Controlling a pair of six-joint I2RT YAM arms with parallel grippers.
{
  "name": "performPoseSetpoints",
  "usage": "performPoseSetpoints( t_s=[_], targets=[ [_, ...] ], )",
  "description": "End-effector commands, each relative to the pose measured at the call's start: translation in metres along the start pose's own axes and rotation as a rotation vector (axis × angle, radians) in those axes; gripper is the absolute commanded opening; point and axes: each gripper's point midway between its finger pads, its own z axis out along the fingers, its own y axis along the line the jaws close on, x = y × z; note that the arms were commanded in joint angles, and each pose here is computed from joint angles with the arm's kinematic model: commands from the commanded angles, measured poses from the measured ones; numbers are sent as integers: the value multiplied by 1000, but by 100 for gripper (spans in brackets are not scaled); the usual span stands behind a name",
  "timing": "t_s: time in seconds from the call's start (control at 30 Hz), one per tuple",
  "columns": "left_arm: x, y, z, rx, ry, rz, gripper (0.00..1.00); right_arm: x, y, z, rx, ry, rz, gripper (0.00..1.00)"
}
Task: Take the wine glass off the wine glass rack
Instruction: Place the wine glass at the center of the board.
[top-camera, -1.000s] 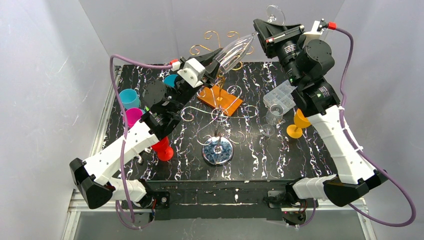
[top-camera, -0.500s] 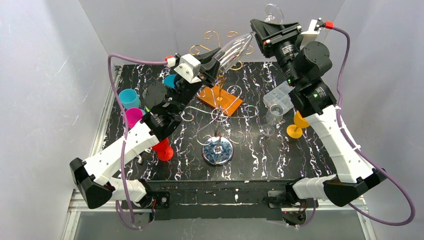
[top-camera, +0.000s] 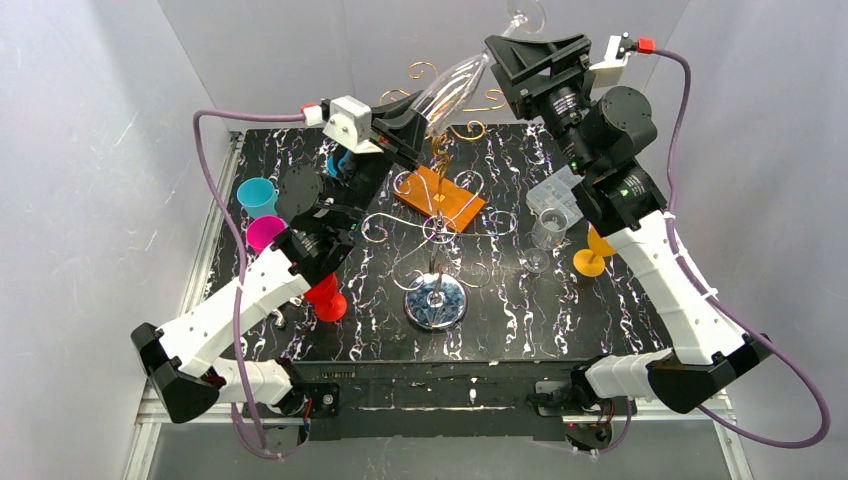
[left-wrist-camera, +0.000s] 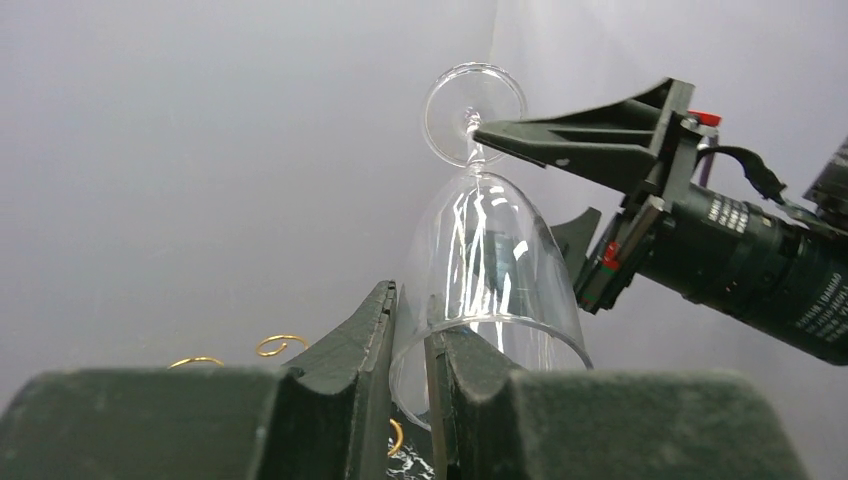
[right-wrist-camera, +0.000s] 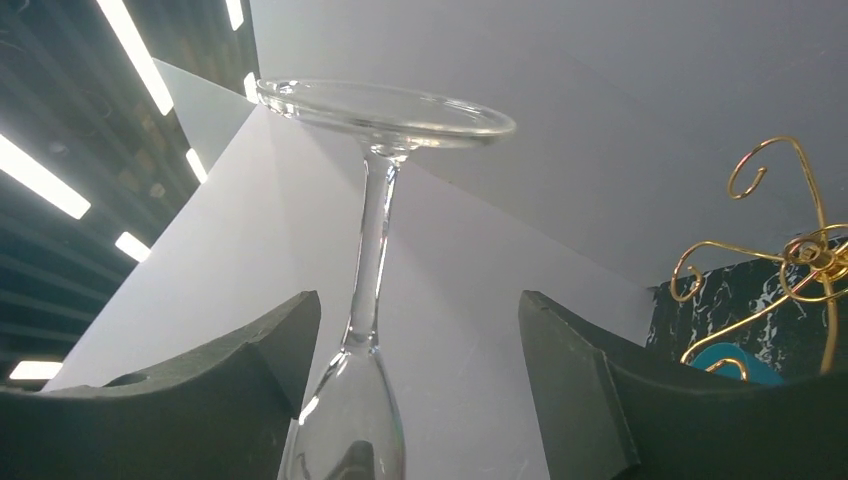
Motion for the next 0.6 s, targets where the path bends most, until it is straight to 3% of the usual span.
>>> performPoseSetpoints(
  t_s=[0.0,0.33,0.57],
  targets=[
    [-56,21,-9,-115,-126,-57,0,-12,21,-9,-66,-35,-71,84],
    [-73,60,-31,-324,-92,-74,0,-17,18,-24,-37,-34,-210,95],
    [-90,96,-71,-500,10,34,0,-6,-3,-27,39,47,-357,98]
  ],
)
